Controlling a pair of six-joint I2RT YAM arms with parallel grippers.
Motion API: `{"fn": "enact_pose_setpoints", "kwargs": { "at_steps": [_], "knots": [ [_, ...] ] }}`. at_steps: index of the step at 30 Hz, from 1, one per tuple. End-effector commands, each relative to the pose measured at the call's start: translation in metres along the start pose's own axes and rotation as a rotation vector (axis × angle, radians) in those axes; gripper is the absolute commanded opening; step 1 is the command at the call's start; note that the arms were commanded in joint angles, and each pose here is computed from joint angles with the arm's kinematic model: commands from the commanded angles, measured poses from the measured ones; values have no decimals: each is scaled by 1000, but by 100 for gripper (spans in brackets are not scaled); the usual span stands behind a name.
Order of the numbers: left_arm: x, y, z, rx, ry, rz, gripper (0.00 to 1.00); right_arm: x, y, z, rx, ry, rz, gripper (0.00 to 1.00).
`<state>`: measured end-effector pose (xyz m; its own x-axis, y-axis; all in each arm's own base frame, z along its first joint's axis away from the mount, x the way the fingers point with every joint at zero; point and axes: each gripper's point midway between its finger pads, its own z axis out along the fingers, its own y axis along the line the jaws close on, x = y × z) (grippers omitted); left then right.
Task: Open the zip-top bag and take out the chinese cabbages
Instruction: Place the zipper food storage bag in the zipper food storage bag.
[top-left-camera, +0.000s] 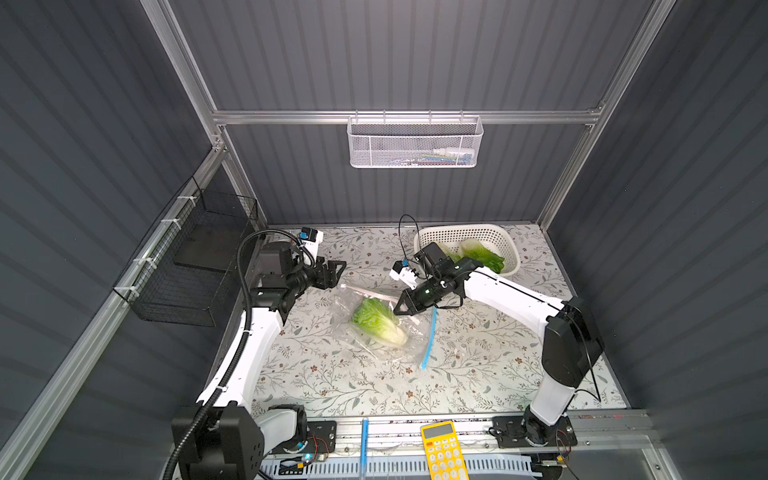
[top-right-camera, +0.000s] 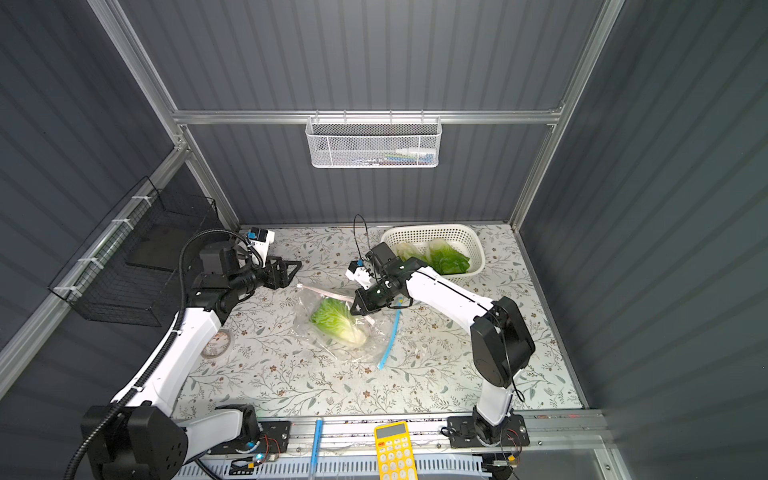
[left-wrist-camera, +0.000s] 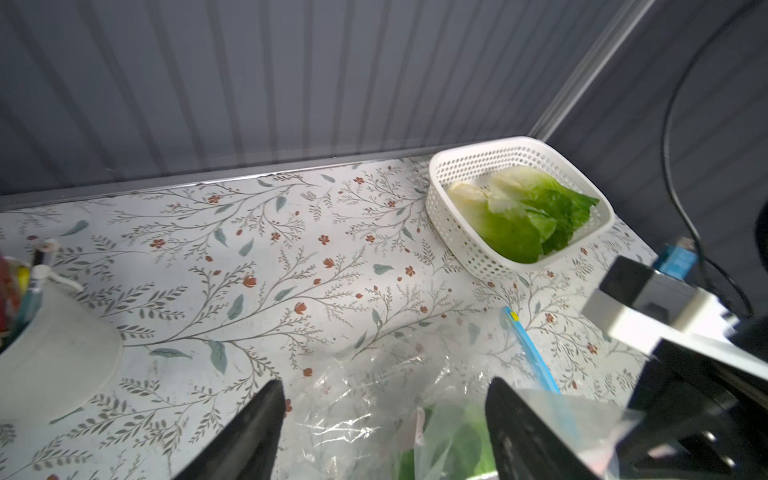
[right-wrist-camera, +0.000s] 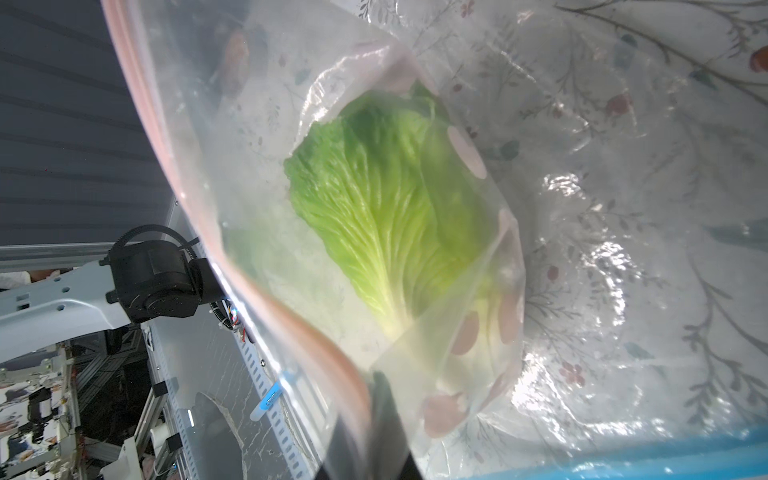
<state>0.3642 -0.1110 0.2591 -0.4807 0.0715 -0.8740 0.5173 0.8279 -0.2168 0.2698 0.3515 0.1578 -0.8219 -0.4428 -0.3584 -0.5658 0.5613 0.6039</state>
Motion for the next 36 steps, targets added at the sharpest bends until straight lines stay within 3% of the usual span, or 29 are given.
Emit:
{"fn": "enact_pose_setpoints", "kwargs": {
  "at_steps": [1, 11, 18, 36],
  "knots": [
    [12, -9, -1, 69, 66, 74, 77, 3, -2, 4, -40, 22, 5, 0],
    [32, -15, -6, 97, 127, 172, 74, 2, -4, 9, -70, 67, 10, 0],
    [35, -28, -6, 177, 119, 176, 83, 0, -4, 5, -68, 67, 6, 0],
    [60, -44, 5, 249, 188, 188, 80, -8, -2, -5, -86, 62, -1, 0]
  ]
}}
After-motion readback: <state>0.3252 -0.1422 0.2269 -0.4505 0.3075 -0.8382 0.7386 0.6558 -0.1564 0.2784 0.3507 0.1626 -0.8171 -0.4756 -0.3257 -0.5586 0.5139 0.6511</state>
